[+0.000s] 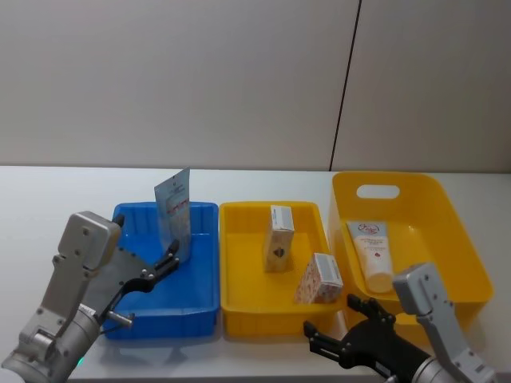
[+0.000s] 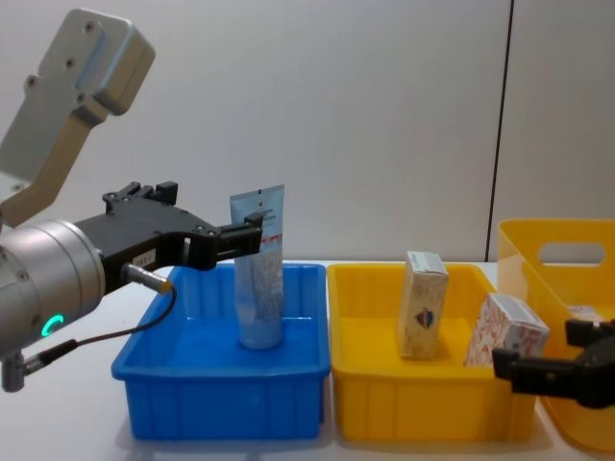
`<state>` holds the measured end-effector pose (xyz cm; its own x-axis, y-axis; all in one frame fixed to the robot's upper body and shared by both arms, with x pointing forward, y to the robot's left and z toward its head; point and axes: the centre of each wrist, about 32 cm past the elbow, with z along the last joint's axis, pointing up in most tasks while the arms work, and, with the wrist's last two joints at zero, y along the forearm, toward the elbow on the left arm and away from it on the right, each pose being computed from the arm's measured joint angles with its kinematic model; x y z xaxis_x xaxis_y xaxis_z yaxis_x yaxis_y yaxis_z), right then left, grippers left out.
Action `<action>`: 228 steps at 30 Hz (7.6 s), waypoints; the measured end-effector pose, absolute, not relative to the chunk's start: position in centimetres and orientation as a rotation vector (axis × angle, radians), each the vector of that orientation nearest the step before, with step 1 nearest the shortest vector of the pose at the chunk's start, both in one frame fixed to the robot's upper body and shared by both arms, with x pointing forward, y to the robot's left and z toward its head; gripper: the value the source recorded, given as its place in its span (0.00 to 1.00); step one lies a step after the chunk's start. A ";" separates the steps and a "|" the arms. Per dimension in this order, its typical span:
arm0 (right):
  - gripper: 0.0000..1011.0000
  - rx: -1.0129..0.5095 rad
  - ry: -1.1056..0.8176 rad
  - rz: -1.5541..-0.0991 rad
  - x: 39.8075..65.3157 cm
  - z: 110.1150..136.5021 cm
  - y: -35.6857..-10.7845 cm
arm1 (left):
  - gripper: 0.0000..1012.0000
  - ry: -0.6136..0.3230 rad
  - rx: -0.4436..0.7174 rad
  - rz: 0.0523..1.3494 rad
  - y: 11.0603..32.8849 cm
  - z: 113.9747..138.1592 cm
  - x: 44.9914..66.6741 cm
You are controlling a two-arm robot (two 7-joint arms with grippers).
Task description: Bimanual collaborative sorting of washing and personal care products
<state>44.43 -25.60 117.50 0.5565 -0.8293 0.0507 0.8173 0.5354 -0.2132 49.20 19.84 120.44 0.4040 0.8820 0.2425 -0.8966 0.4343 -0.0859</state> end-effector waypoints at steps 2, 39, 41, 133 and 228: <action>0.99 -0.229 0.060 -0.978 44.5 117.3 -25.5 | 0.99 -0.268 0.061 1.124 19.8 120.4 49.2; 0.99 -0.250 0.064 -1.150 45.6 114.9 -23.5 | 0.99 -0.268 0.061 1.124 19.8 120.4 49.2; 0.99 -0.247 0.062 -1.160 45.7 114.7 -23.4 | 0.99 -0.268 0.061 1.124 19.8 120.4 49.2; 0.99 -0.164 0.126 -1.372 48.0 114.4 -16.2 | 0.99 -0.268 0.061 1.124 19.8 120.4 49.2; 0.27 0.283 -0.032 -1.694 53.2 124.7 -17.9 | 0.99 -0.268 0.061 1.124 19.8 120.4 49.2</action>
<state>53.23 -17.91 124.71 -0.1151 -0.9791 -0.1678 0.9721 -0.1457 0.1838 49.20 19.84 120.44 0.4040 0.8820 0.2425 -0.8967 0.4343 -0.0859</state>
